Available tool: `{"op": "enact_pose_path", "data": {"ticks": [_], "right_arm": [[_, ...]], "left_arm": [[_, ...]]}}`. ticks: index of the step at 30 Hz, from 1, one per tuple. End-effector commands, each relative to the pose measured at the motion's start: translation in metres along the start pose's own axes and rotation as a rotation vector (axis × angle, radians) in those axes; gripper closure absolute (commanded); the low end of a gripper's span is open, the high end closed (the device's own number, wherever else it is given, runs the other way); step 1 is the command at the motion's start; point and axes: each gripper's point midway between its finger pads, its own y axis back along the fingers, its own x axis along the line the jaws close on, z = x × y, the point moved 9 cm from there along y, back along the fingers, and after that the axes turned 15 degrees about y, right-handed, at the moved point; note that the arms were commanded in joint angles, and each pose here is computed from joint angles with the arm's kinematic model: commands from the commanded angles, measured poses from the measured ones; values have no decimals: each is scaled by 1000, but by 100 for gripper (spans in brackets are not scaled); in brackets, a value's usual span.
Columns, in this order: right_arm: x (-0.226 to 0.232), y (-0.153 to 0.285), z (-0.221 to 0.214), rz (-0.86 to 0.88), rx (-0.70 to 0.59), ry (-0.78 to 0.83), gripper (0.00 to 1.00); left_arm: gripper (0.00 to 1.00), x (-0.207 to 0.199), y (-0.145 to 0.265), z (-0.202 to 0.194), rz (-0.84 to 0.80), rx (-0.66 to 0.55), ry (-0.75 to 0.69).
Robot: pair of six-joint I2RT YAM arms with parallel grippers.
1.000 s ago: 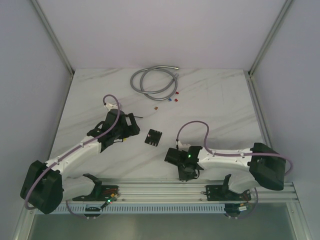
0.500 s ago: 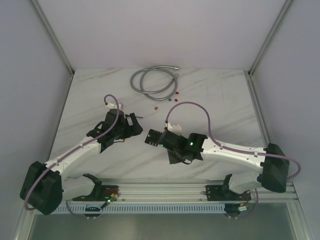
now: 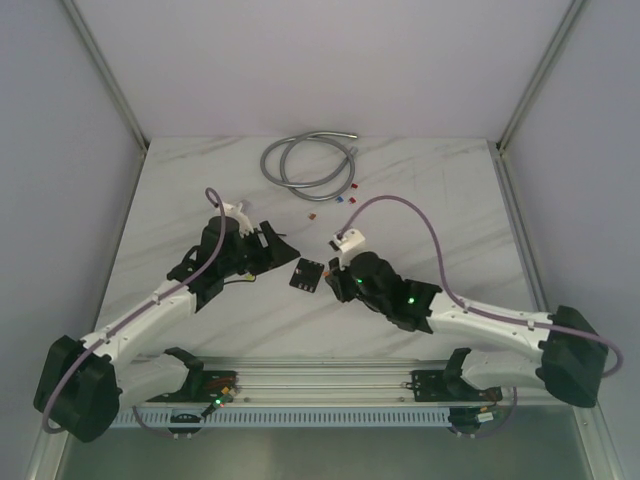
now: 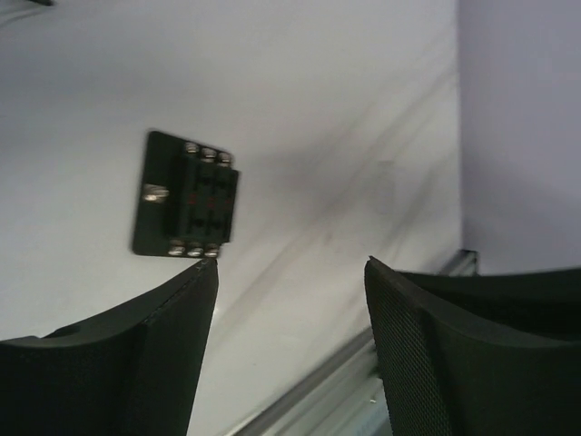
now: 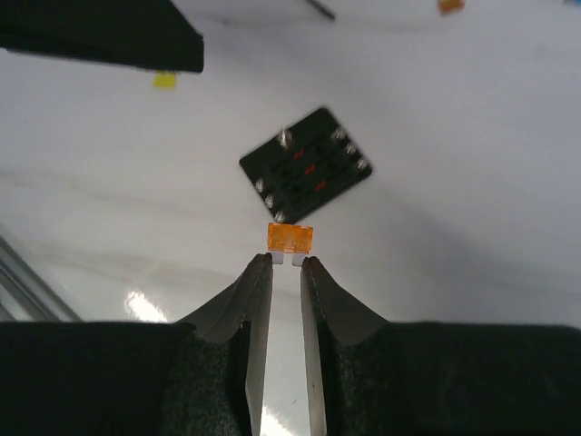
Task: Snap on the fuse box
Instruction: Pick up the fuse from the center of the board.
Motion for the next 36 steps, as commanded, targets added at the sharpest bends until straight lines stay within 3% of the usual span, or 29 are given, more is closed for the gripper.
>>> {"op": "enact_pose_path", "data": {"ticks": [1,14,25,36], "right_arm": [[-17,6,39,-5,-398,49,76],[-13,9,58,95,-573,141,73],[-11,7,59,114,-606,153,73],[-10,1,56,115,-601,157,72]], "left_arm": [[27,-33,11,2,-203,53,51],[44,-73,26,4,-380,156,120],[62,-76,27,2,-396,188,167],[70,-80,30,1,-408,213,167]]}}
